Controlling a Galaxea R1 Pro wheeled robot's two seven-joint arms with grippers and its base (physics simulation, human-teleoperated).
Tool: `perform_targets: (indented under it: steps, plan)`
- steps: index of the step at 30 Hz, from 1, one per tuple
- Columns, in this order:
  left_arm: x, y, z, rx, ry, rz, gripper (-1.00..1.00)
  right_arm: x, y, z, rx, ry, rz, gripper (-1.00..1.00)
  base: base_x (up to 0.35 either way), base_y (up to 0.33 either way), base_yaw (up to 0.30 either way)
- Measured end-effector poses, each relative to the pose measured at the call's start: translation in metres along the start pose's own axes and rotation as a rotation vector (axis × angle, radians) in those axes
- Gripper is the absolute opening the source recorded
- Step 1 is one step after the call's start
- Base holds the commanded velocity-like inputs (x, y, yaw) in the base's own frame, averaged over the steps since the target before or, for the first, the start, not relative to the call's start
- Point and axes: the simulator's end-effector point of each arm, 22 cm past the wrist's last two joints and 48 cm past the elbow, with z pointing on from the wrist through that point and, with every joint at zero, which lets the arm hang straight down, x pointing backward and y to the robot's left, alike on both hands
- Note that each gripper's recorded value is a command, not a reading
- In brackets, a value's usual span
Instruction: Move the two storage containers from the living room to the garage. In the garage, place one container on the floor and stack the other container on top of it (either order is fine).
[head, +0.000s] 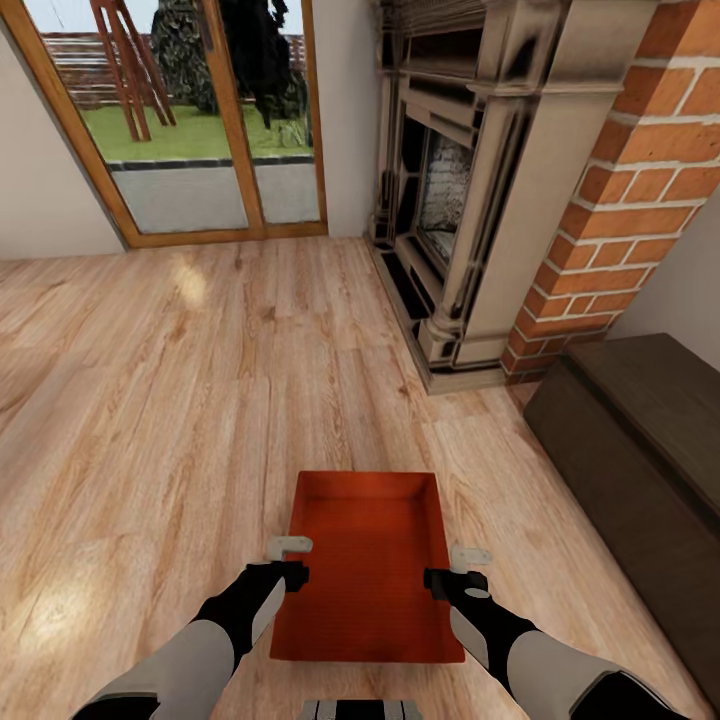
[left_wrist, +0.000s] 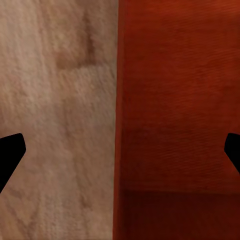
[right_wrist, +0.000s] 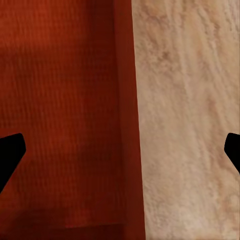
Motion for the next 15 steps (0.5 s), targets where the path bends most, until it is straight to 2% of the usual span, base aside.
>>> perform_targets:
  steps: [15]
  plan:
    - [0.0022, -0.0001, 0.0039, 0.0, 0.0, 0.0, 1.0, 0.0028, -0.0004, 0.0035, 0.001, 0.0, 0.0, 1.0, 0.0, 0.0, 0.0]
